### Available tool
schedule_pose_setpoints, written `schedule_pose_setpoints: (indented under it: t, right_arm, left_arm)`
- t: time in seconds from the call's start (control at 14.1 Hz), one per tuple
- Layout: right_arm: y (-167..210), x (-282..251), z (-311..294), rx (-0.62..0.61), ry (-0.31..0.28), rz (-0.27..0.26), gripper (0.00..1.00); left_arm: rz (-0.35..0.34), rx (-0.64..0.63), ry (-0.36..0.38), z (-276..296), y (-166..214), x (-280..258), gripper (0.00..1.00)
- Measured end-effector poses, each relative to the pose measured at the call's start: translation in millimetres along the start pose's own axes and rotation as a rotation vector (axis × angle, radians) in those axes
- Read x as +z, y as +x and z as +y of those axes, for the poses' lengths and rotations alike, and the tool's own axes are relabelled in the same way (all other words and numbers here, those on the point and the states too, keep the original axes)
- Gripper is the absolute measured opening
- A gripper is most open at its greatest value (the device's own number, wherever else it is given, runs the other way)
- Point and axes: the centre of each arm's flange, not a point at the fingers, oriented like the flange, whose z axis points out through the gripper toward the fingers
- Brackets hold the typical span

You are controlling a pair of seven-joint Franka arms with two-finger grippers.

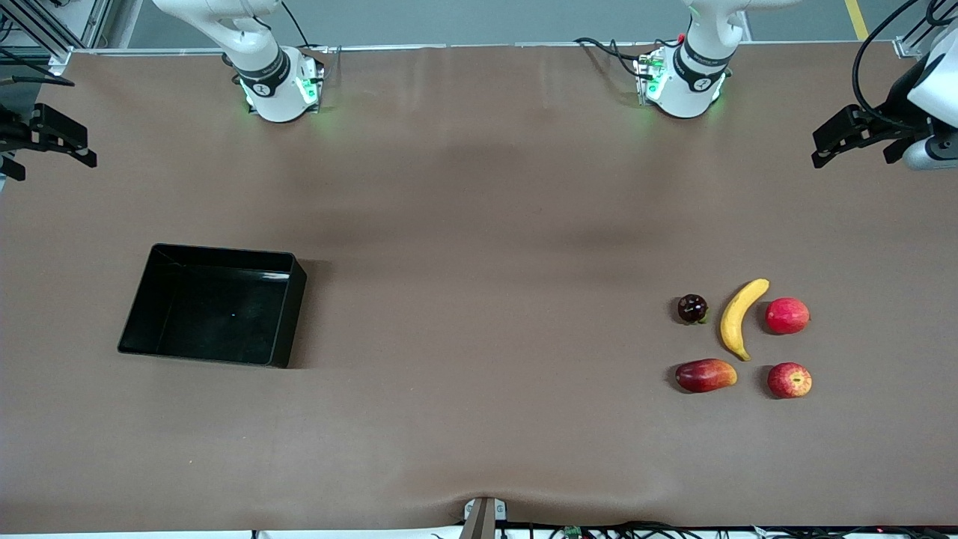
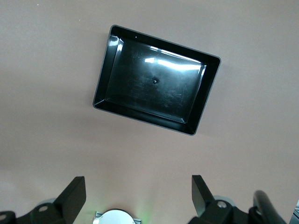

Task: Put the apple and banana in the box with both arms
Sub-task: 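Move the left gripper toward the red-yellow apple beside the mango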

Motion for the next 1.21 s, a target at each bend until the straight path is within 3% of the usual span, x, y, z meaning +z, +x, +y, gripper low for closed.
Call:
schedule_pose_setpoints:
  t: [0.35, 0.57, 0.78, 0.99, 1.21]
  right_arm:
    - [0, 0, 0, 0.0, 0.0, -0.001, 1.0]
    - [0, 1, 0, 0.001, 0.001, -0.003, 1.0]
    - [0, 2, 0, 0.001, 0.002, -0.006, 1.0]
    - [0, 3, 1, 0.002, 0.002, -0.007, 1.0]
    - [0, 3, 1, 0.002, 0.002, -0.008, 1.0]
  left_arm:
    - [-0.003, 0.001, 0.0, 0, 1, 2, 1.0]
    - [-0.042, -0.005, 0.001, -2, 15, 23, 1.0]
    - [-0.064, -0.021, 0.016, -12, 55, 74, 1.0]
    - [-0.033, -0.015, 0.078, -21, 99, 130, 1.0]
    - [0.022, -0.018, 0.074, -31, 138, 188, 1.0]
